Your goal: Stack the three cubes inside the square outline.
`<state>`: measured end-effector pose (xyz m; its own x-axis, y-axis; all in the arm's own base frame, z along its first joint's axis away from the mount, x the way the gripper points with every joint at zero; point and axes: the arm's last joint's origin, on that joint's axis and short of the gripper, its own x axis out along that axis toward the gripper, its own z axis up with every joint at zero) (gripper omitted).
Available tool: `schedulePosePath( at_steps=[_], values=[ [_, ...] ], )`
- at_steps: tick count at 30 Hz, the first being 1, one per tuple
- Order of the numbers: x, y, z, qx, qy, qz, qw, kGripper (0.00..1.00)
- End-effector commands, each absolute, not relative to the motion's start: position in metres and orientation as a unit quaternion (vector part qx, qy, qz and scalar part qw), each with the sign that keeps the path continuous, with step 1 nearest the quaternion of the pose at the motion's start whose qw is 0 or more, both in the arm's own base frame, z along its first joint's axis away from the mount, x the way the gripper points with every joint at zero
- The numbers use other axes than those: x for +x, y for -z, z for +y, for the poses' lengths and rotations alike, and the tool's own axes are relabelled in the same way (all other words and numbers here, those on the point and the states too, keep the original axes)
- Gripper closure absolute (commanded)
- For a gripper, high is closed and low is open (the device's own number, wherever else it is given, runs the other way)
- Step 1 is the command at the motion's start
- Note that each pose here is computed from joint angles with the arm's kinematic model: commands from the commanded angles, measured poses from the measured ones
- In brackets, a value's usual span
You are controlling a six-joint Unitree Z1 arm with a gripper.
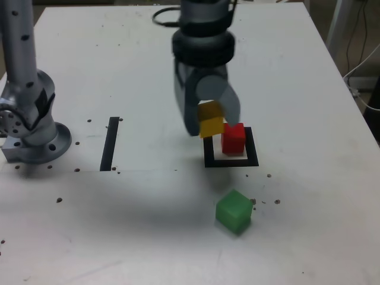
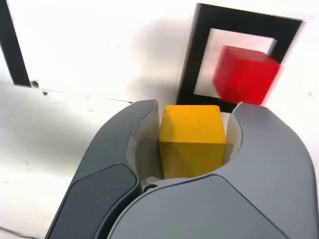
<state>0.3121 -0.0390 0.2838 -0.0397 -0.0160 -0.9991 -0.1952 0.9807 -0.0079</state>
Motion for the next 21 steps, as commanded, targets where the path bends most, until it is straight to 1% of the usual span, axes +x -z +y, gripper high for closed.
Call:
schedulePosePath(
  at_steps=[1, 5, 13, 17, 21],
  values=[
    [0.326, -0.285, -0.038, -0.061, -0.059, 0.725, 0.684, 0.73],
    [0.343, -0.284, -0.039, -0.049, -0.057, 0.735, 0.674, 0.73],
    [0.36, -0.275, -0.03, -0.047, -0.054, 0.737, 0.672, 0.73],
    [0.364, -0.27, -0.024, -0.051, -0.056, 0.742, 0.666, 0.72],
    [0.366, -0.269, -0.02, -0.051, -0.058, 0.742, 0.666, 0.72]
  ],
)
